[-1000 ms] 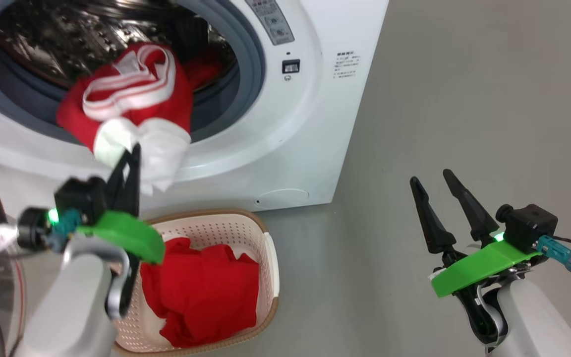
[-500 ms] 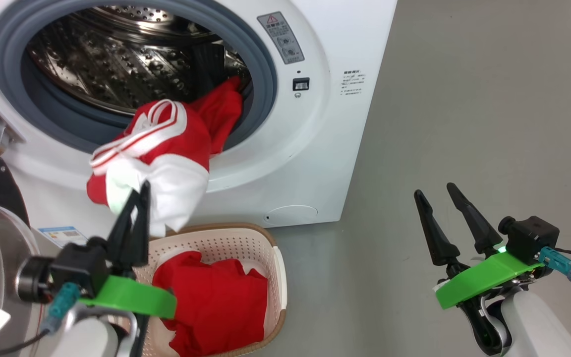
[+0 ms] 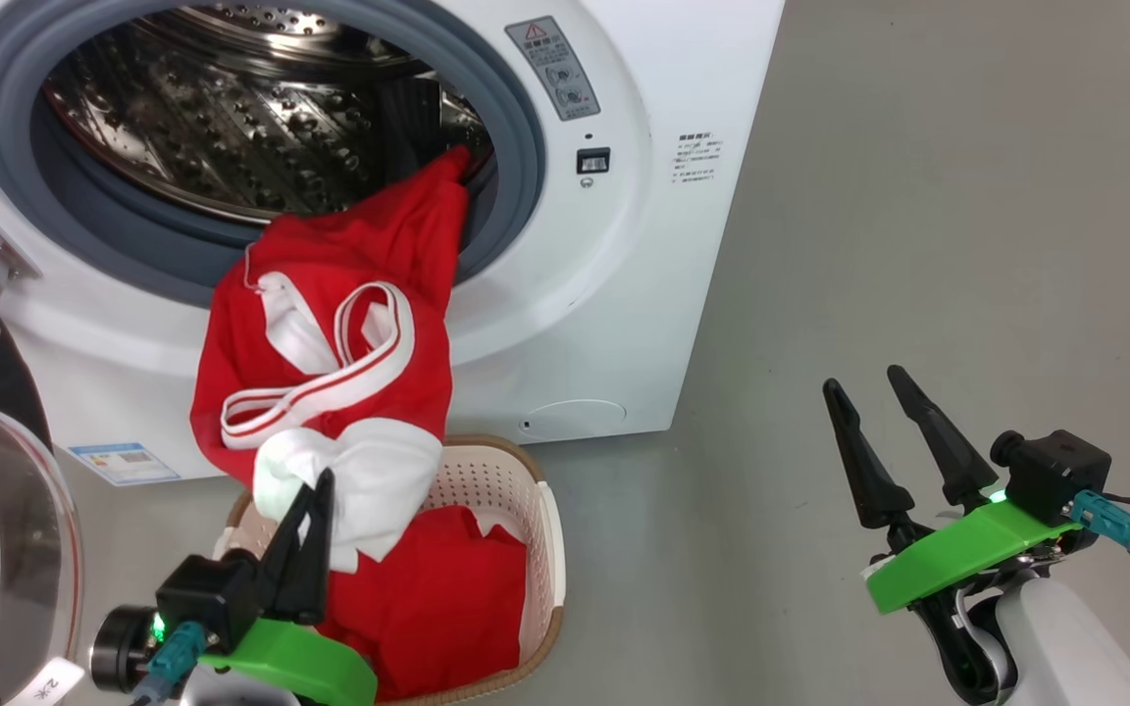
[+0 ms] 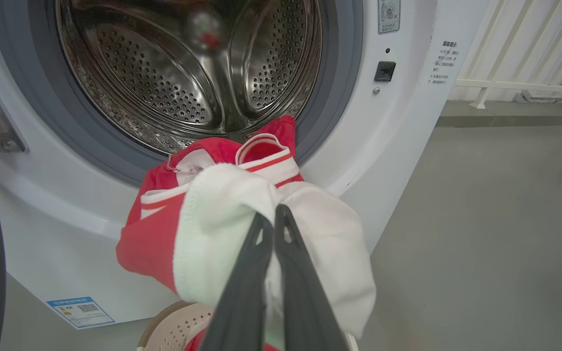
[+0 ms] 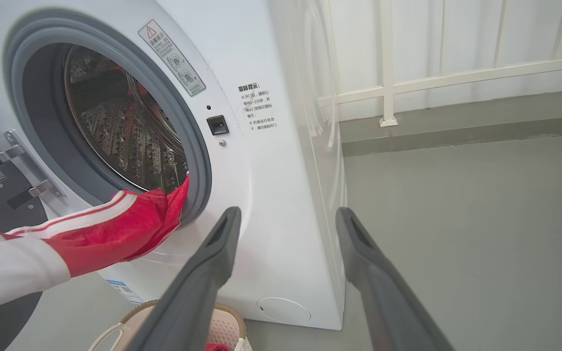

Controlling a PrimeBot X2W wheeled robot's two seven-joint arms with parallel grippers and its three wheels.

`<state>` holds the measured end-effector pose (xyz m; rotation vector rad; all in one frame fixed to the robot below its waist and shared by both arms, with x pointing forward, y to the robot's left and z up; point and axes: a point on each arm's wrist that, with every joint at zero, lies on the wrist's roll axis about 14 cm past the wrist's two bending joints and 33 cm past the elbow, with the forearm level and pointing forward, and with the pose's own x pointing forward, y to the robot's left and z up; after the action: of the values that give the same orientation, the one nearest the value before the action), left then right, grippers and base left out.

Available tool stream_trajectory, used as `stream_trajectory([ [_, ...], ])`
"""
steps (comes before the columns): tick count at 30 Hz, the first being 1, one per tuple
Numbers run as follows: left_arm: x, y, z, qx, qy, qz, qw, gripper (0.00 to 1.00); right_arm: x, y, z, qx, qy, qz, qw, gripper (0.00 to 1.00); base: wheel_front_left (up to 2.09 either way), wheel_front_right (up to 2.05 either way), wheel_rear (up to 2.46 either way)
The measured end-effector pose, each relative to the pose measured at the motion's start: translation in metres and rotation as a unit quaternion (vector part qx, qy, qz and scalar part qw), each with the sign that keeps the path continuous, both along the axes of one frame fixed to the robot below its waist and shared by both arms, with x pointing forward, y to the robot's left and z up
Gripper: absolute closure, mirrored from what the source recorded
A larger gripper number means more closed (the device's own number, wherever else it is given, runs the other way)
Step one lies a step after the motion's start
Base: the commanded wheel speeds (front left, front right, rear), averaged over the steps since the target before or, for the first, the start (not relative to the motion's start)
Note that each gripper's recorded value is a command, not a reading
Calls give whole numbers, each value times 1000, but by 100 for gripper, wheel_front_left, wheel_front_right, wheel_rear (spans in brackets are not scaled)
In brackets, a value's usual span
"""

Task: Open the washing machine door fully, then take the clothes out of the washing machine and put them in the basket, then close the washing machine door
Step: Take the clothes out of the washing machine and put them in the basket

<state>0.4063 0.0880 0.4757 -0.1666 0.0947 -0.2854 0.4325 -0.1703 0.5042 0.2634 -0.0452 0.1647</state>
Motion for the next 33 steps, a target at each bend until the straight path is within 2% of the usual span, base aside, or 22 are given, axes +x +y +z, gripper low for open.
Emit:
stream_trajectory([
  [4, -1, 0, -11, 0, 13, -2, 1000, 100, 1, -1, -2, -2, 2, 0, 1000, 0, 0, 0, 0],
  [12, -14, -4, -74, 4, 111, -18, 994, 100, 2, 1, -7, -1, 9, 2, 1000, 0, 0, 0, 0],
  [21, -1, -12, -117, 15, 182, -31, 983, 100, 6, -1, -10, -4, 12, 0, 1000, 0, 0, 0, 0],
  [33, 19, -10, -155, 32, 241, -26, 970, 100, 7, -20, -24, -6, 31, -27, 999, 0, 0, 0, 0],
])
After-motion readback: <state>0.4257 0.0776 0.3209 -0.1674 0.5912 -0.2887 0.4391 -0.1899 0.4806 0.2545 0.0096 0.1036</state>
